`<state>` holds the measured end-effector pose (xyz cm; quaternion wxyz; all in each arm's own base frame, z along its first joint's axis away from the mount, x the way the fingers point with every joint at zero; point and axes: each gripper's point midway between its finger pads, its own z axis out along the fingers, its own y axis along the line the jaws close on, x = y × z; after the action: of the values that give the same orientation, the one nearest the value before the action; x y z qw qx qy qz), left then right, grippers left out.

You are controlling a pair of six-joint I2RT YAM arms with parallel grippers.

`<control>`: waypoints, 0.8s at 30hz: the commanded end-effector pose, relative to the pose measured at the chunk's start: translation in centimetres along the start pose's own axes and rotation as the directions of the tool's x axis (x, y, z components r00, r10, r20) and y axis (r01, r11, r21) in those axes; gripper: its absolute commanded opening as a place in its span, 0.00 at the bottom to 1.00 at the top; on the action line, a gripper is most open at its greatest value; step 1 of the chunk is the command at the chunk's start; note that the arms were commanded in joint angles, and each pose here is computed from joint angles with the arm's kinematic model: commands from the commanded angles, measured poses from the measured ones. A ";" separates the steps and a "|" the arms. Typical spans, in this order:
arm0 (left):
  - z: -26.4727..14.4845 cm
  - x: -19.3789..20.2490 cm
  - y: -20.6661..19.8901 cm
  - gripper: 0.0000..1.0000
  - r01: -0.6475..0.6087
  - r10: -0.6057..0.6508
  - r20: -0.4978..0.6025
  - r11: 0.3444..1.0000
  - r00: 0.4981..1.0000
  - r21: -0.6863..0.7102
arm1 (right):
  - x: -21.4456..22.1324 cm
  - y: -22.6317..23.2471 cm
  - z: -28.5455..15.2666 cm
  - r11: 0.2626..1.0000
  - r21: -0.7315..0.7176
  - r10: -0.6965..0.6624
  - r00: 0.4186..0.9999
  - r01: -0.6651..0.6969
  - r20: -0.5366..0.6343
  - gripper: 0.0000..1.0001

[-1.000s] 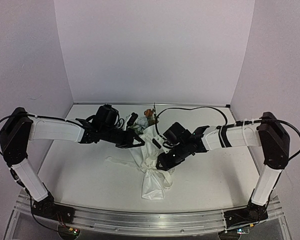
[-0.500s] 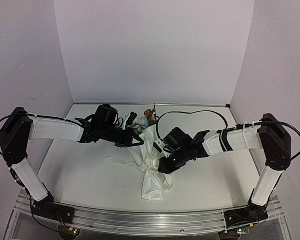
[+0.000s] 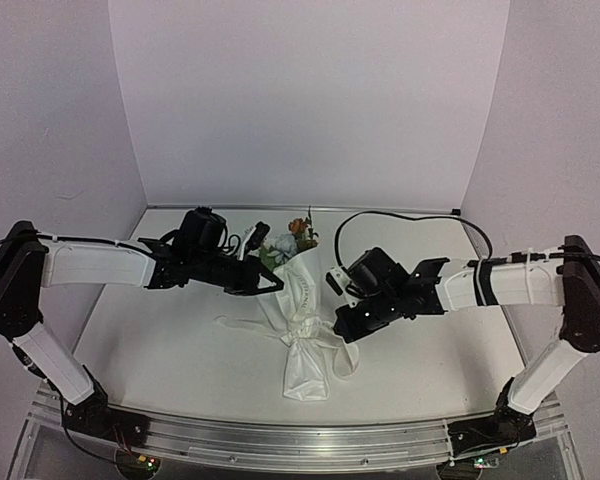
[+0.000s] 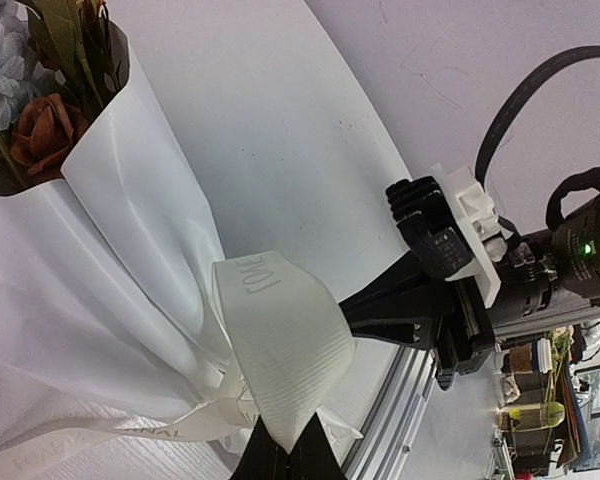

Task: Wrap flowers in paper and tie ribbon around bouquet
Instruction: Cross the half-tied ribbon at the center of the board.

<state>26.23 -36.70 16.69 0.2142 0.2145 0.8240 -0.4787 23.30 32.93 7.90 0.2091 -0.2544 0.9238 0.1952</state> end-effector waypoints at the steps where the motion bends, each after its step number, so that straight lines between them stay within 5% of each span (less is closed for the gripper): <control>1: -1.6 -0.3 -1.7 0.00 -0.062 0.061 0.028 0.997 0.998 0.042 | 2.7 -2.1 -1.6 0.996 0.085 0.036 0.999 -0.033 -0.033 0.00; 9: -1.9 0.9 -1.7 0.00 -0.067 0.066 0.012 0.996 0.998 0.061 | 6.9 -5.1 -4.8 0.978 0.209 0.044 0.990 -0.015 -0.135 0.00; 24: -2.0 7.2 -7.7 0.00 -0.354 0.369 -0.040 0.913 0.929 0.202 | 1.6 2.6 0.8 0.932 -0.039 0.350 0.925 -0.360 -0.148 0.00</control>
<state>17.90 -36.87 17.31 0.2042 0.3408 0.7695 -0.5000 19.65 30.94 6.74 0.1052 -0.1662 0.9634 0.1819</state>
